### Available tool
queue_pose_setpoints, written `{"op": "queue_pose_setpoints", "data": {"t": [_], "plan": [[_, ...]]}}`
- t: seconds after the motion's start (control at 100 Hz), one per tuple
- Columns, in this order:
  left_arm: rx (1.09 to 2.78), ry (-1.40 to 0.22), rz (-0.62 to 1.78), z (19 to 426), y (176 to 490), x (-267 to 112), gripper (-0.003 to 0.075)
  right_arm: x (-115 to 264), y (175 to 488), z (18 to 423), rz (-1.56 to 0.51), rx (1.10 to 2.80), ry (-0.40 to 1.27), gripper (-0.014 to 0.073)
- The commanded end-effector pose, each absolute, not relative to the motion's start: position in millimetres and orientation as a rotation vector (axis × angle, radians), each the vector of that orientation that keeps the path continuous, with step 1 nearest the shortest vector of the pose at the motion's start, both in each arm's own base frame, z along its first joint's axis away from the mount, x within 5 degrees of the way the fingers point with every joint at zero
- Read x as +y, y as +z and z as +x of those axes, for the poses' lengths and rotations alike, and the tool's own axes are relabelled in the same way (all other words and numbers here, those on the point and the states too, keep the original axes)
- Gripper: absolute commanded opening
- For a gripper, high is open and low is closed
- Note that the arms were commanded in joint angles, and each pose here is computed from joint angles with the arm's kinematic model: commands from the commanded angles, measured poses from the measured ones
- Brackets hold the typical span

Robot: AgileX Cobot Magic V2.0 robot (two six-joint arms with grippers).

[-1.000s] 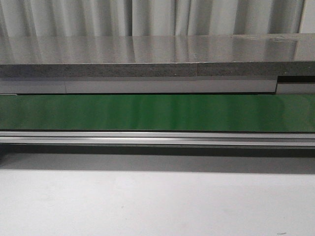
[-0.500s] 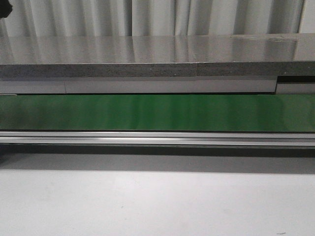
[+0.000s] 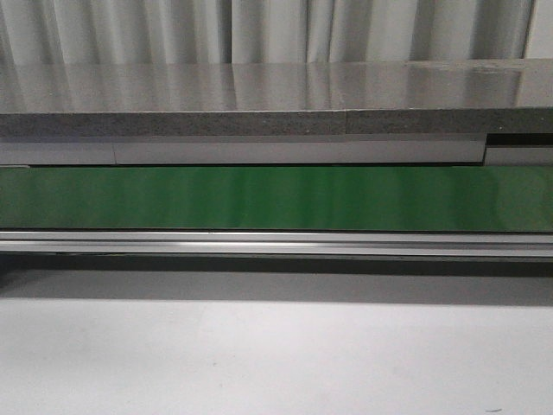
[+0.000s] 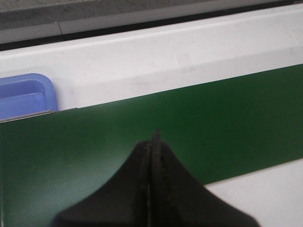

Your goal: Move button from right to left

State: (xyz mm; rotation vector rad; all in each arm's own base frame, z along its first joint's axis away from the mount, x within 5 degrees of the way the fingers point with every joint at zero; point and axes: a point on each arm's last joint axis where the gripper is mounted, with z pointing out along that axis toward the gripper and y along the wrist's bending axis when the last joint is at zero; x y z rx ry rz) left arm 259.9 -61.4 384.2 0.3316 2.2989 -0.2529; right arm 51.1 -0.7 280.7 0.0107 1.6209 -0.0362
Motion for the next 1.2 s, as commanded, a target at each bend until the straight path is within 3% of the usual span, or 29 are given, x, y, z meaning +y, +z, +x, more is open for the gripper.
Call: {"op": "queue_pose_setpoints", "data": {"t": [0.0, 0.26, 0.62, 1.05, 1.19], "plan": [[2.138, -0.284, 0.288, 236.5, 407.1, -59.5, -0.002, -1.2, 295.3, 50.2, 0.007, 1.536, -0.048, -0.0066], [1.97, -0.278, 0.249, 184.6, 410.4, -47.8, -0.002, -1.2, 295.3, 50.2, 0.007, 1.536, -0.048, -0.0066], [1.858, -0.177, 0.267, 126.3, 389.9, -31.2, -0.002, -1.2, 295.3, 50.2, 0.007, 1.536, -0.048, -0.0066], [1.717, -0.147, 0.236, 92.0, 346.0, -21.9, -0.002, -1.2, 295.3, 50.2, 0.007, 1.536, -0.048, -0.0066], [1.587, -0.115, 0.211, 89.1, 330.2, -18.7, -0.002, -1.2, 295.3, 50.2, 0.007, 1.536, -0.048, -0.0066]]}}
